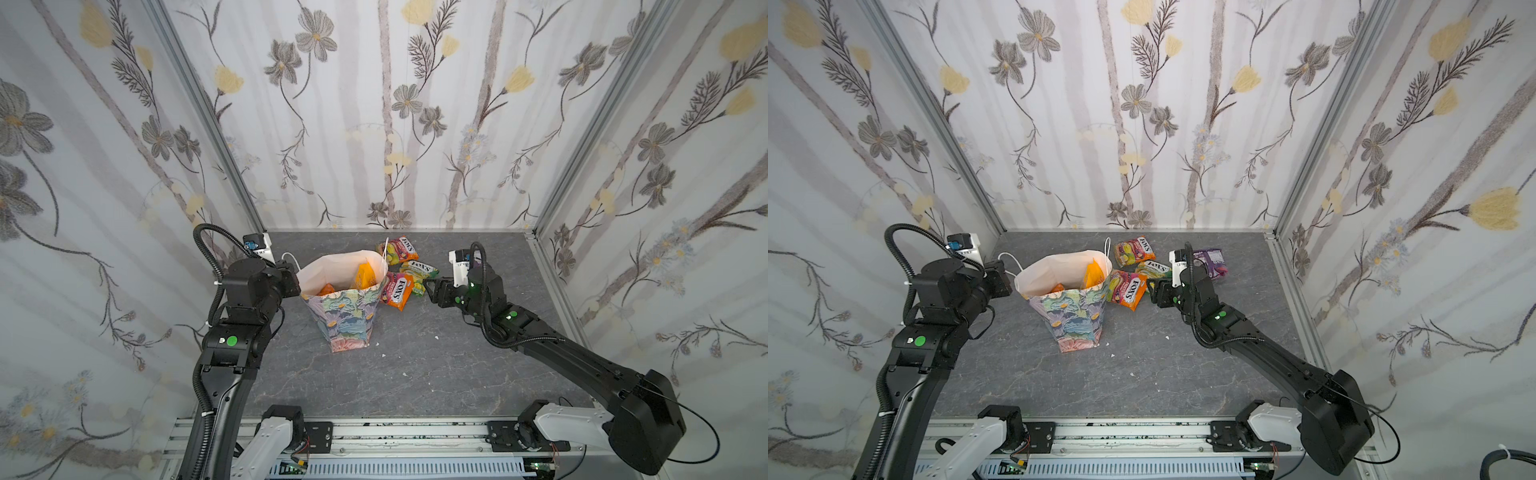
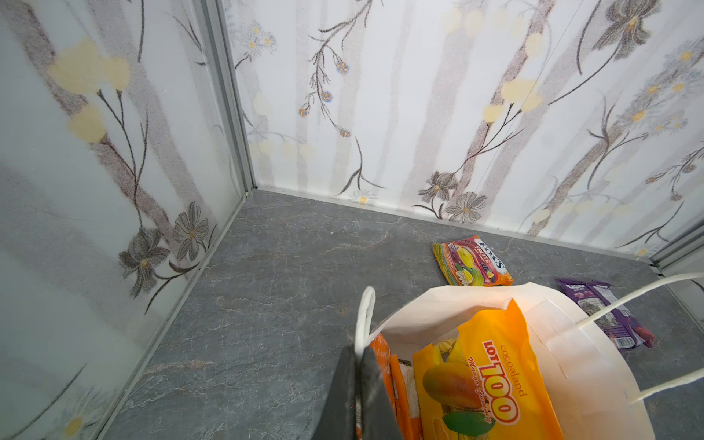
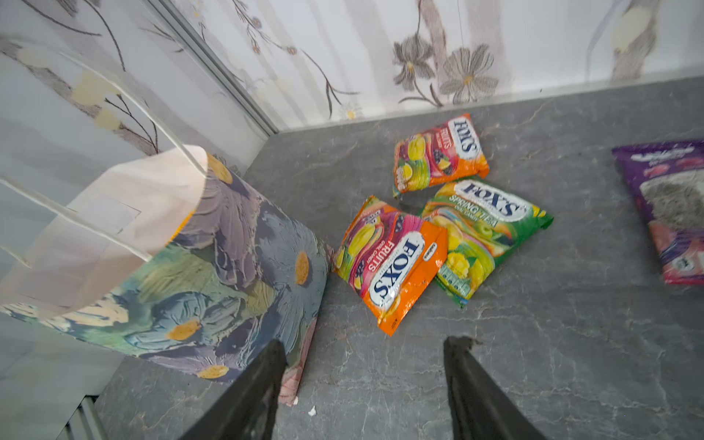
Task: Place the snacks into the paper bag
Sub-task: Pick up the snack from the top-center of the table.
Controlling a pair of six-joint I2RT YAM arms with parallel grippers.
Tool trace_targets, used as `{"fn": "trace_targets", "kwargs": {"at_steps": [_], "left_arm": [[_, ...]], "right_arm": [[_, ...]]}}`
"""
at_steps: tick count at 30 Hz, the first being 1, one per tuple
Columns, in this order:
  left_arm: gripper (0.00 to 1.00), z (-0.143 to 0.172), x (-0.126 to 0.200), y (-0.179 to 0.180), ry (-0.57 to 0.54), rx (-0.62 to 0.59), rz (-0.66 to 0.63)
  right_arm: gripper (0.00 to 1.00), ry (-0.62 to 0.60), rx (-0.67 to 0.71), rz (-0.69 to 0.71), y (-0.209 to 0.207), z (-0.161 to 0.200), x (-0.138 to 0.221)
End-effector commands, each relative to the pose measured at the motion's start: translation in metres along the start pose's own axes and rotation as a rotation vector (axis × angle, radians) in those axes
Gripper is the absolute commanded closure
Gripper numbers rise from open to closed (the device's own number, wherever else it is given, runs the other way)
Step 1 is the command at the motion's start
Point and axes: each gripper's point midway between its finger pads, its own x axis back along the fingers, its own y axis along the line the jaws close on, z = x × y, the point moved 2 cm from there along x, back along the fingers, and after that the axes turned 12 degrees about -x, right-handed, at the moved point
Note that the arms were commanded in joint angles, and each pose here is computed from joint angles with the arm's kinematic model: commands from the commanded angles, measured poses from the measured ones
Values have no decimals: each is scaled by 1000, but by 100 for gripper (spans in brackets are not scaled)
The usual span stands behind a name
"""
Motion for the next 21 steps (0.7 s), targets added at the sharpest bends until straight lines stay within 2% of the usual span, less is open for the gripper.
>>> {"fn": "trace_targets", "kwargs": {"at_steps": [1, 8, 21], "left_arm": [[100, 2, -1, 1, 2, -8, -4], [100, 4, -1, 0, 7, -12, -2], [99, 4, 4, 1, -3, -15, -5]], "right_arm": [[33, -27, -85, -134, 13, -4, -7], [31, 84, -173, -126, -17, 36, -36], [30, 173, -253, -143, -40, 71, -87]]}}
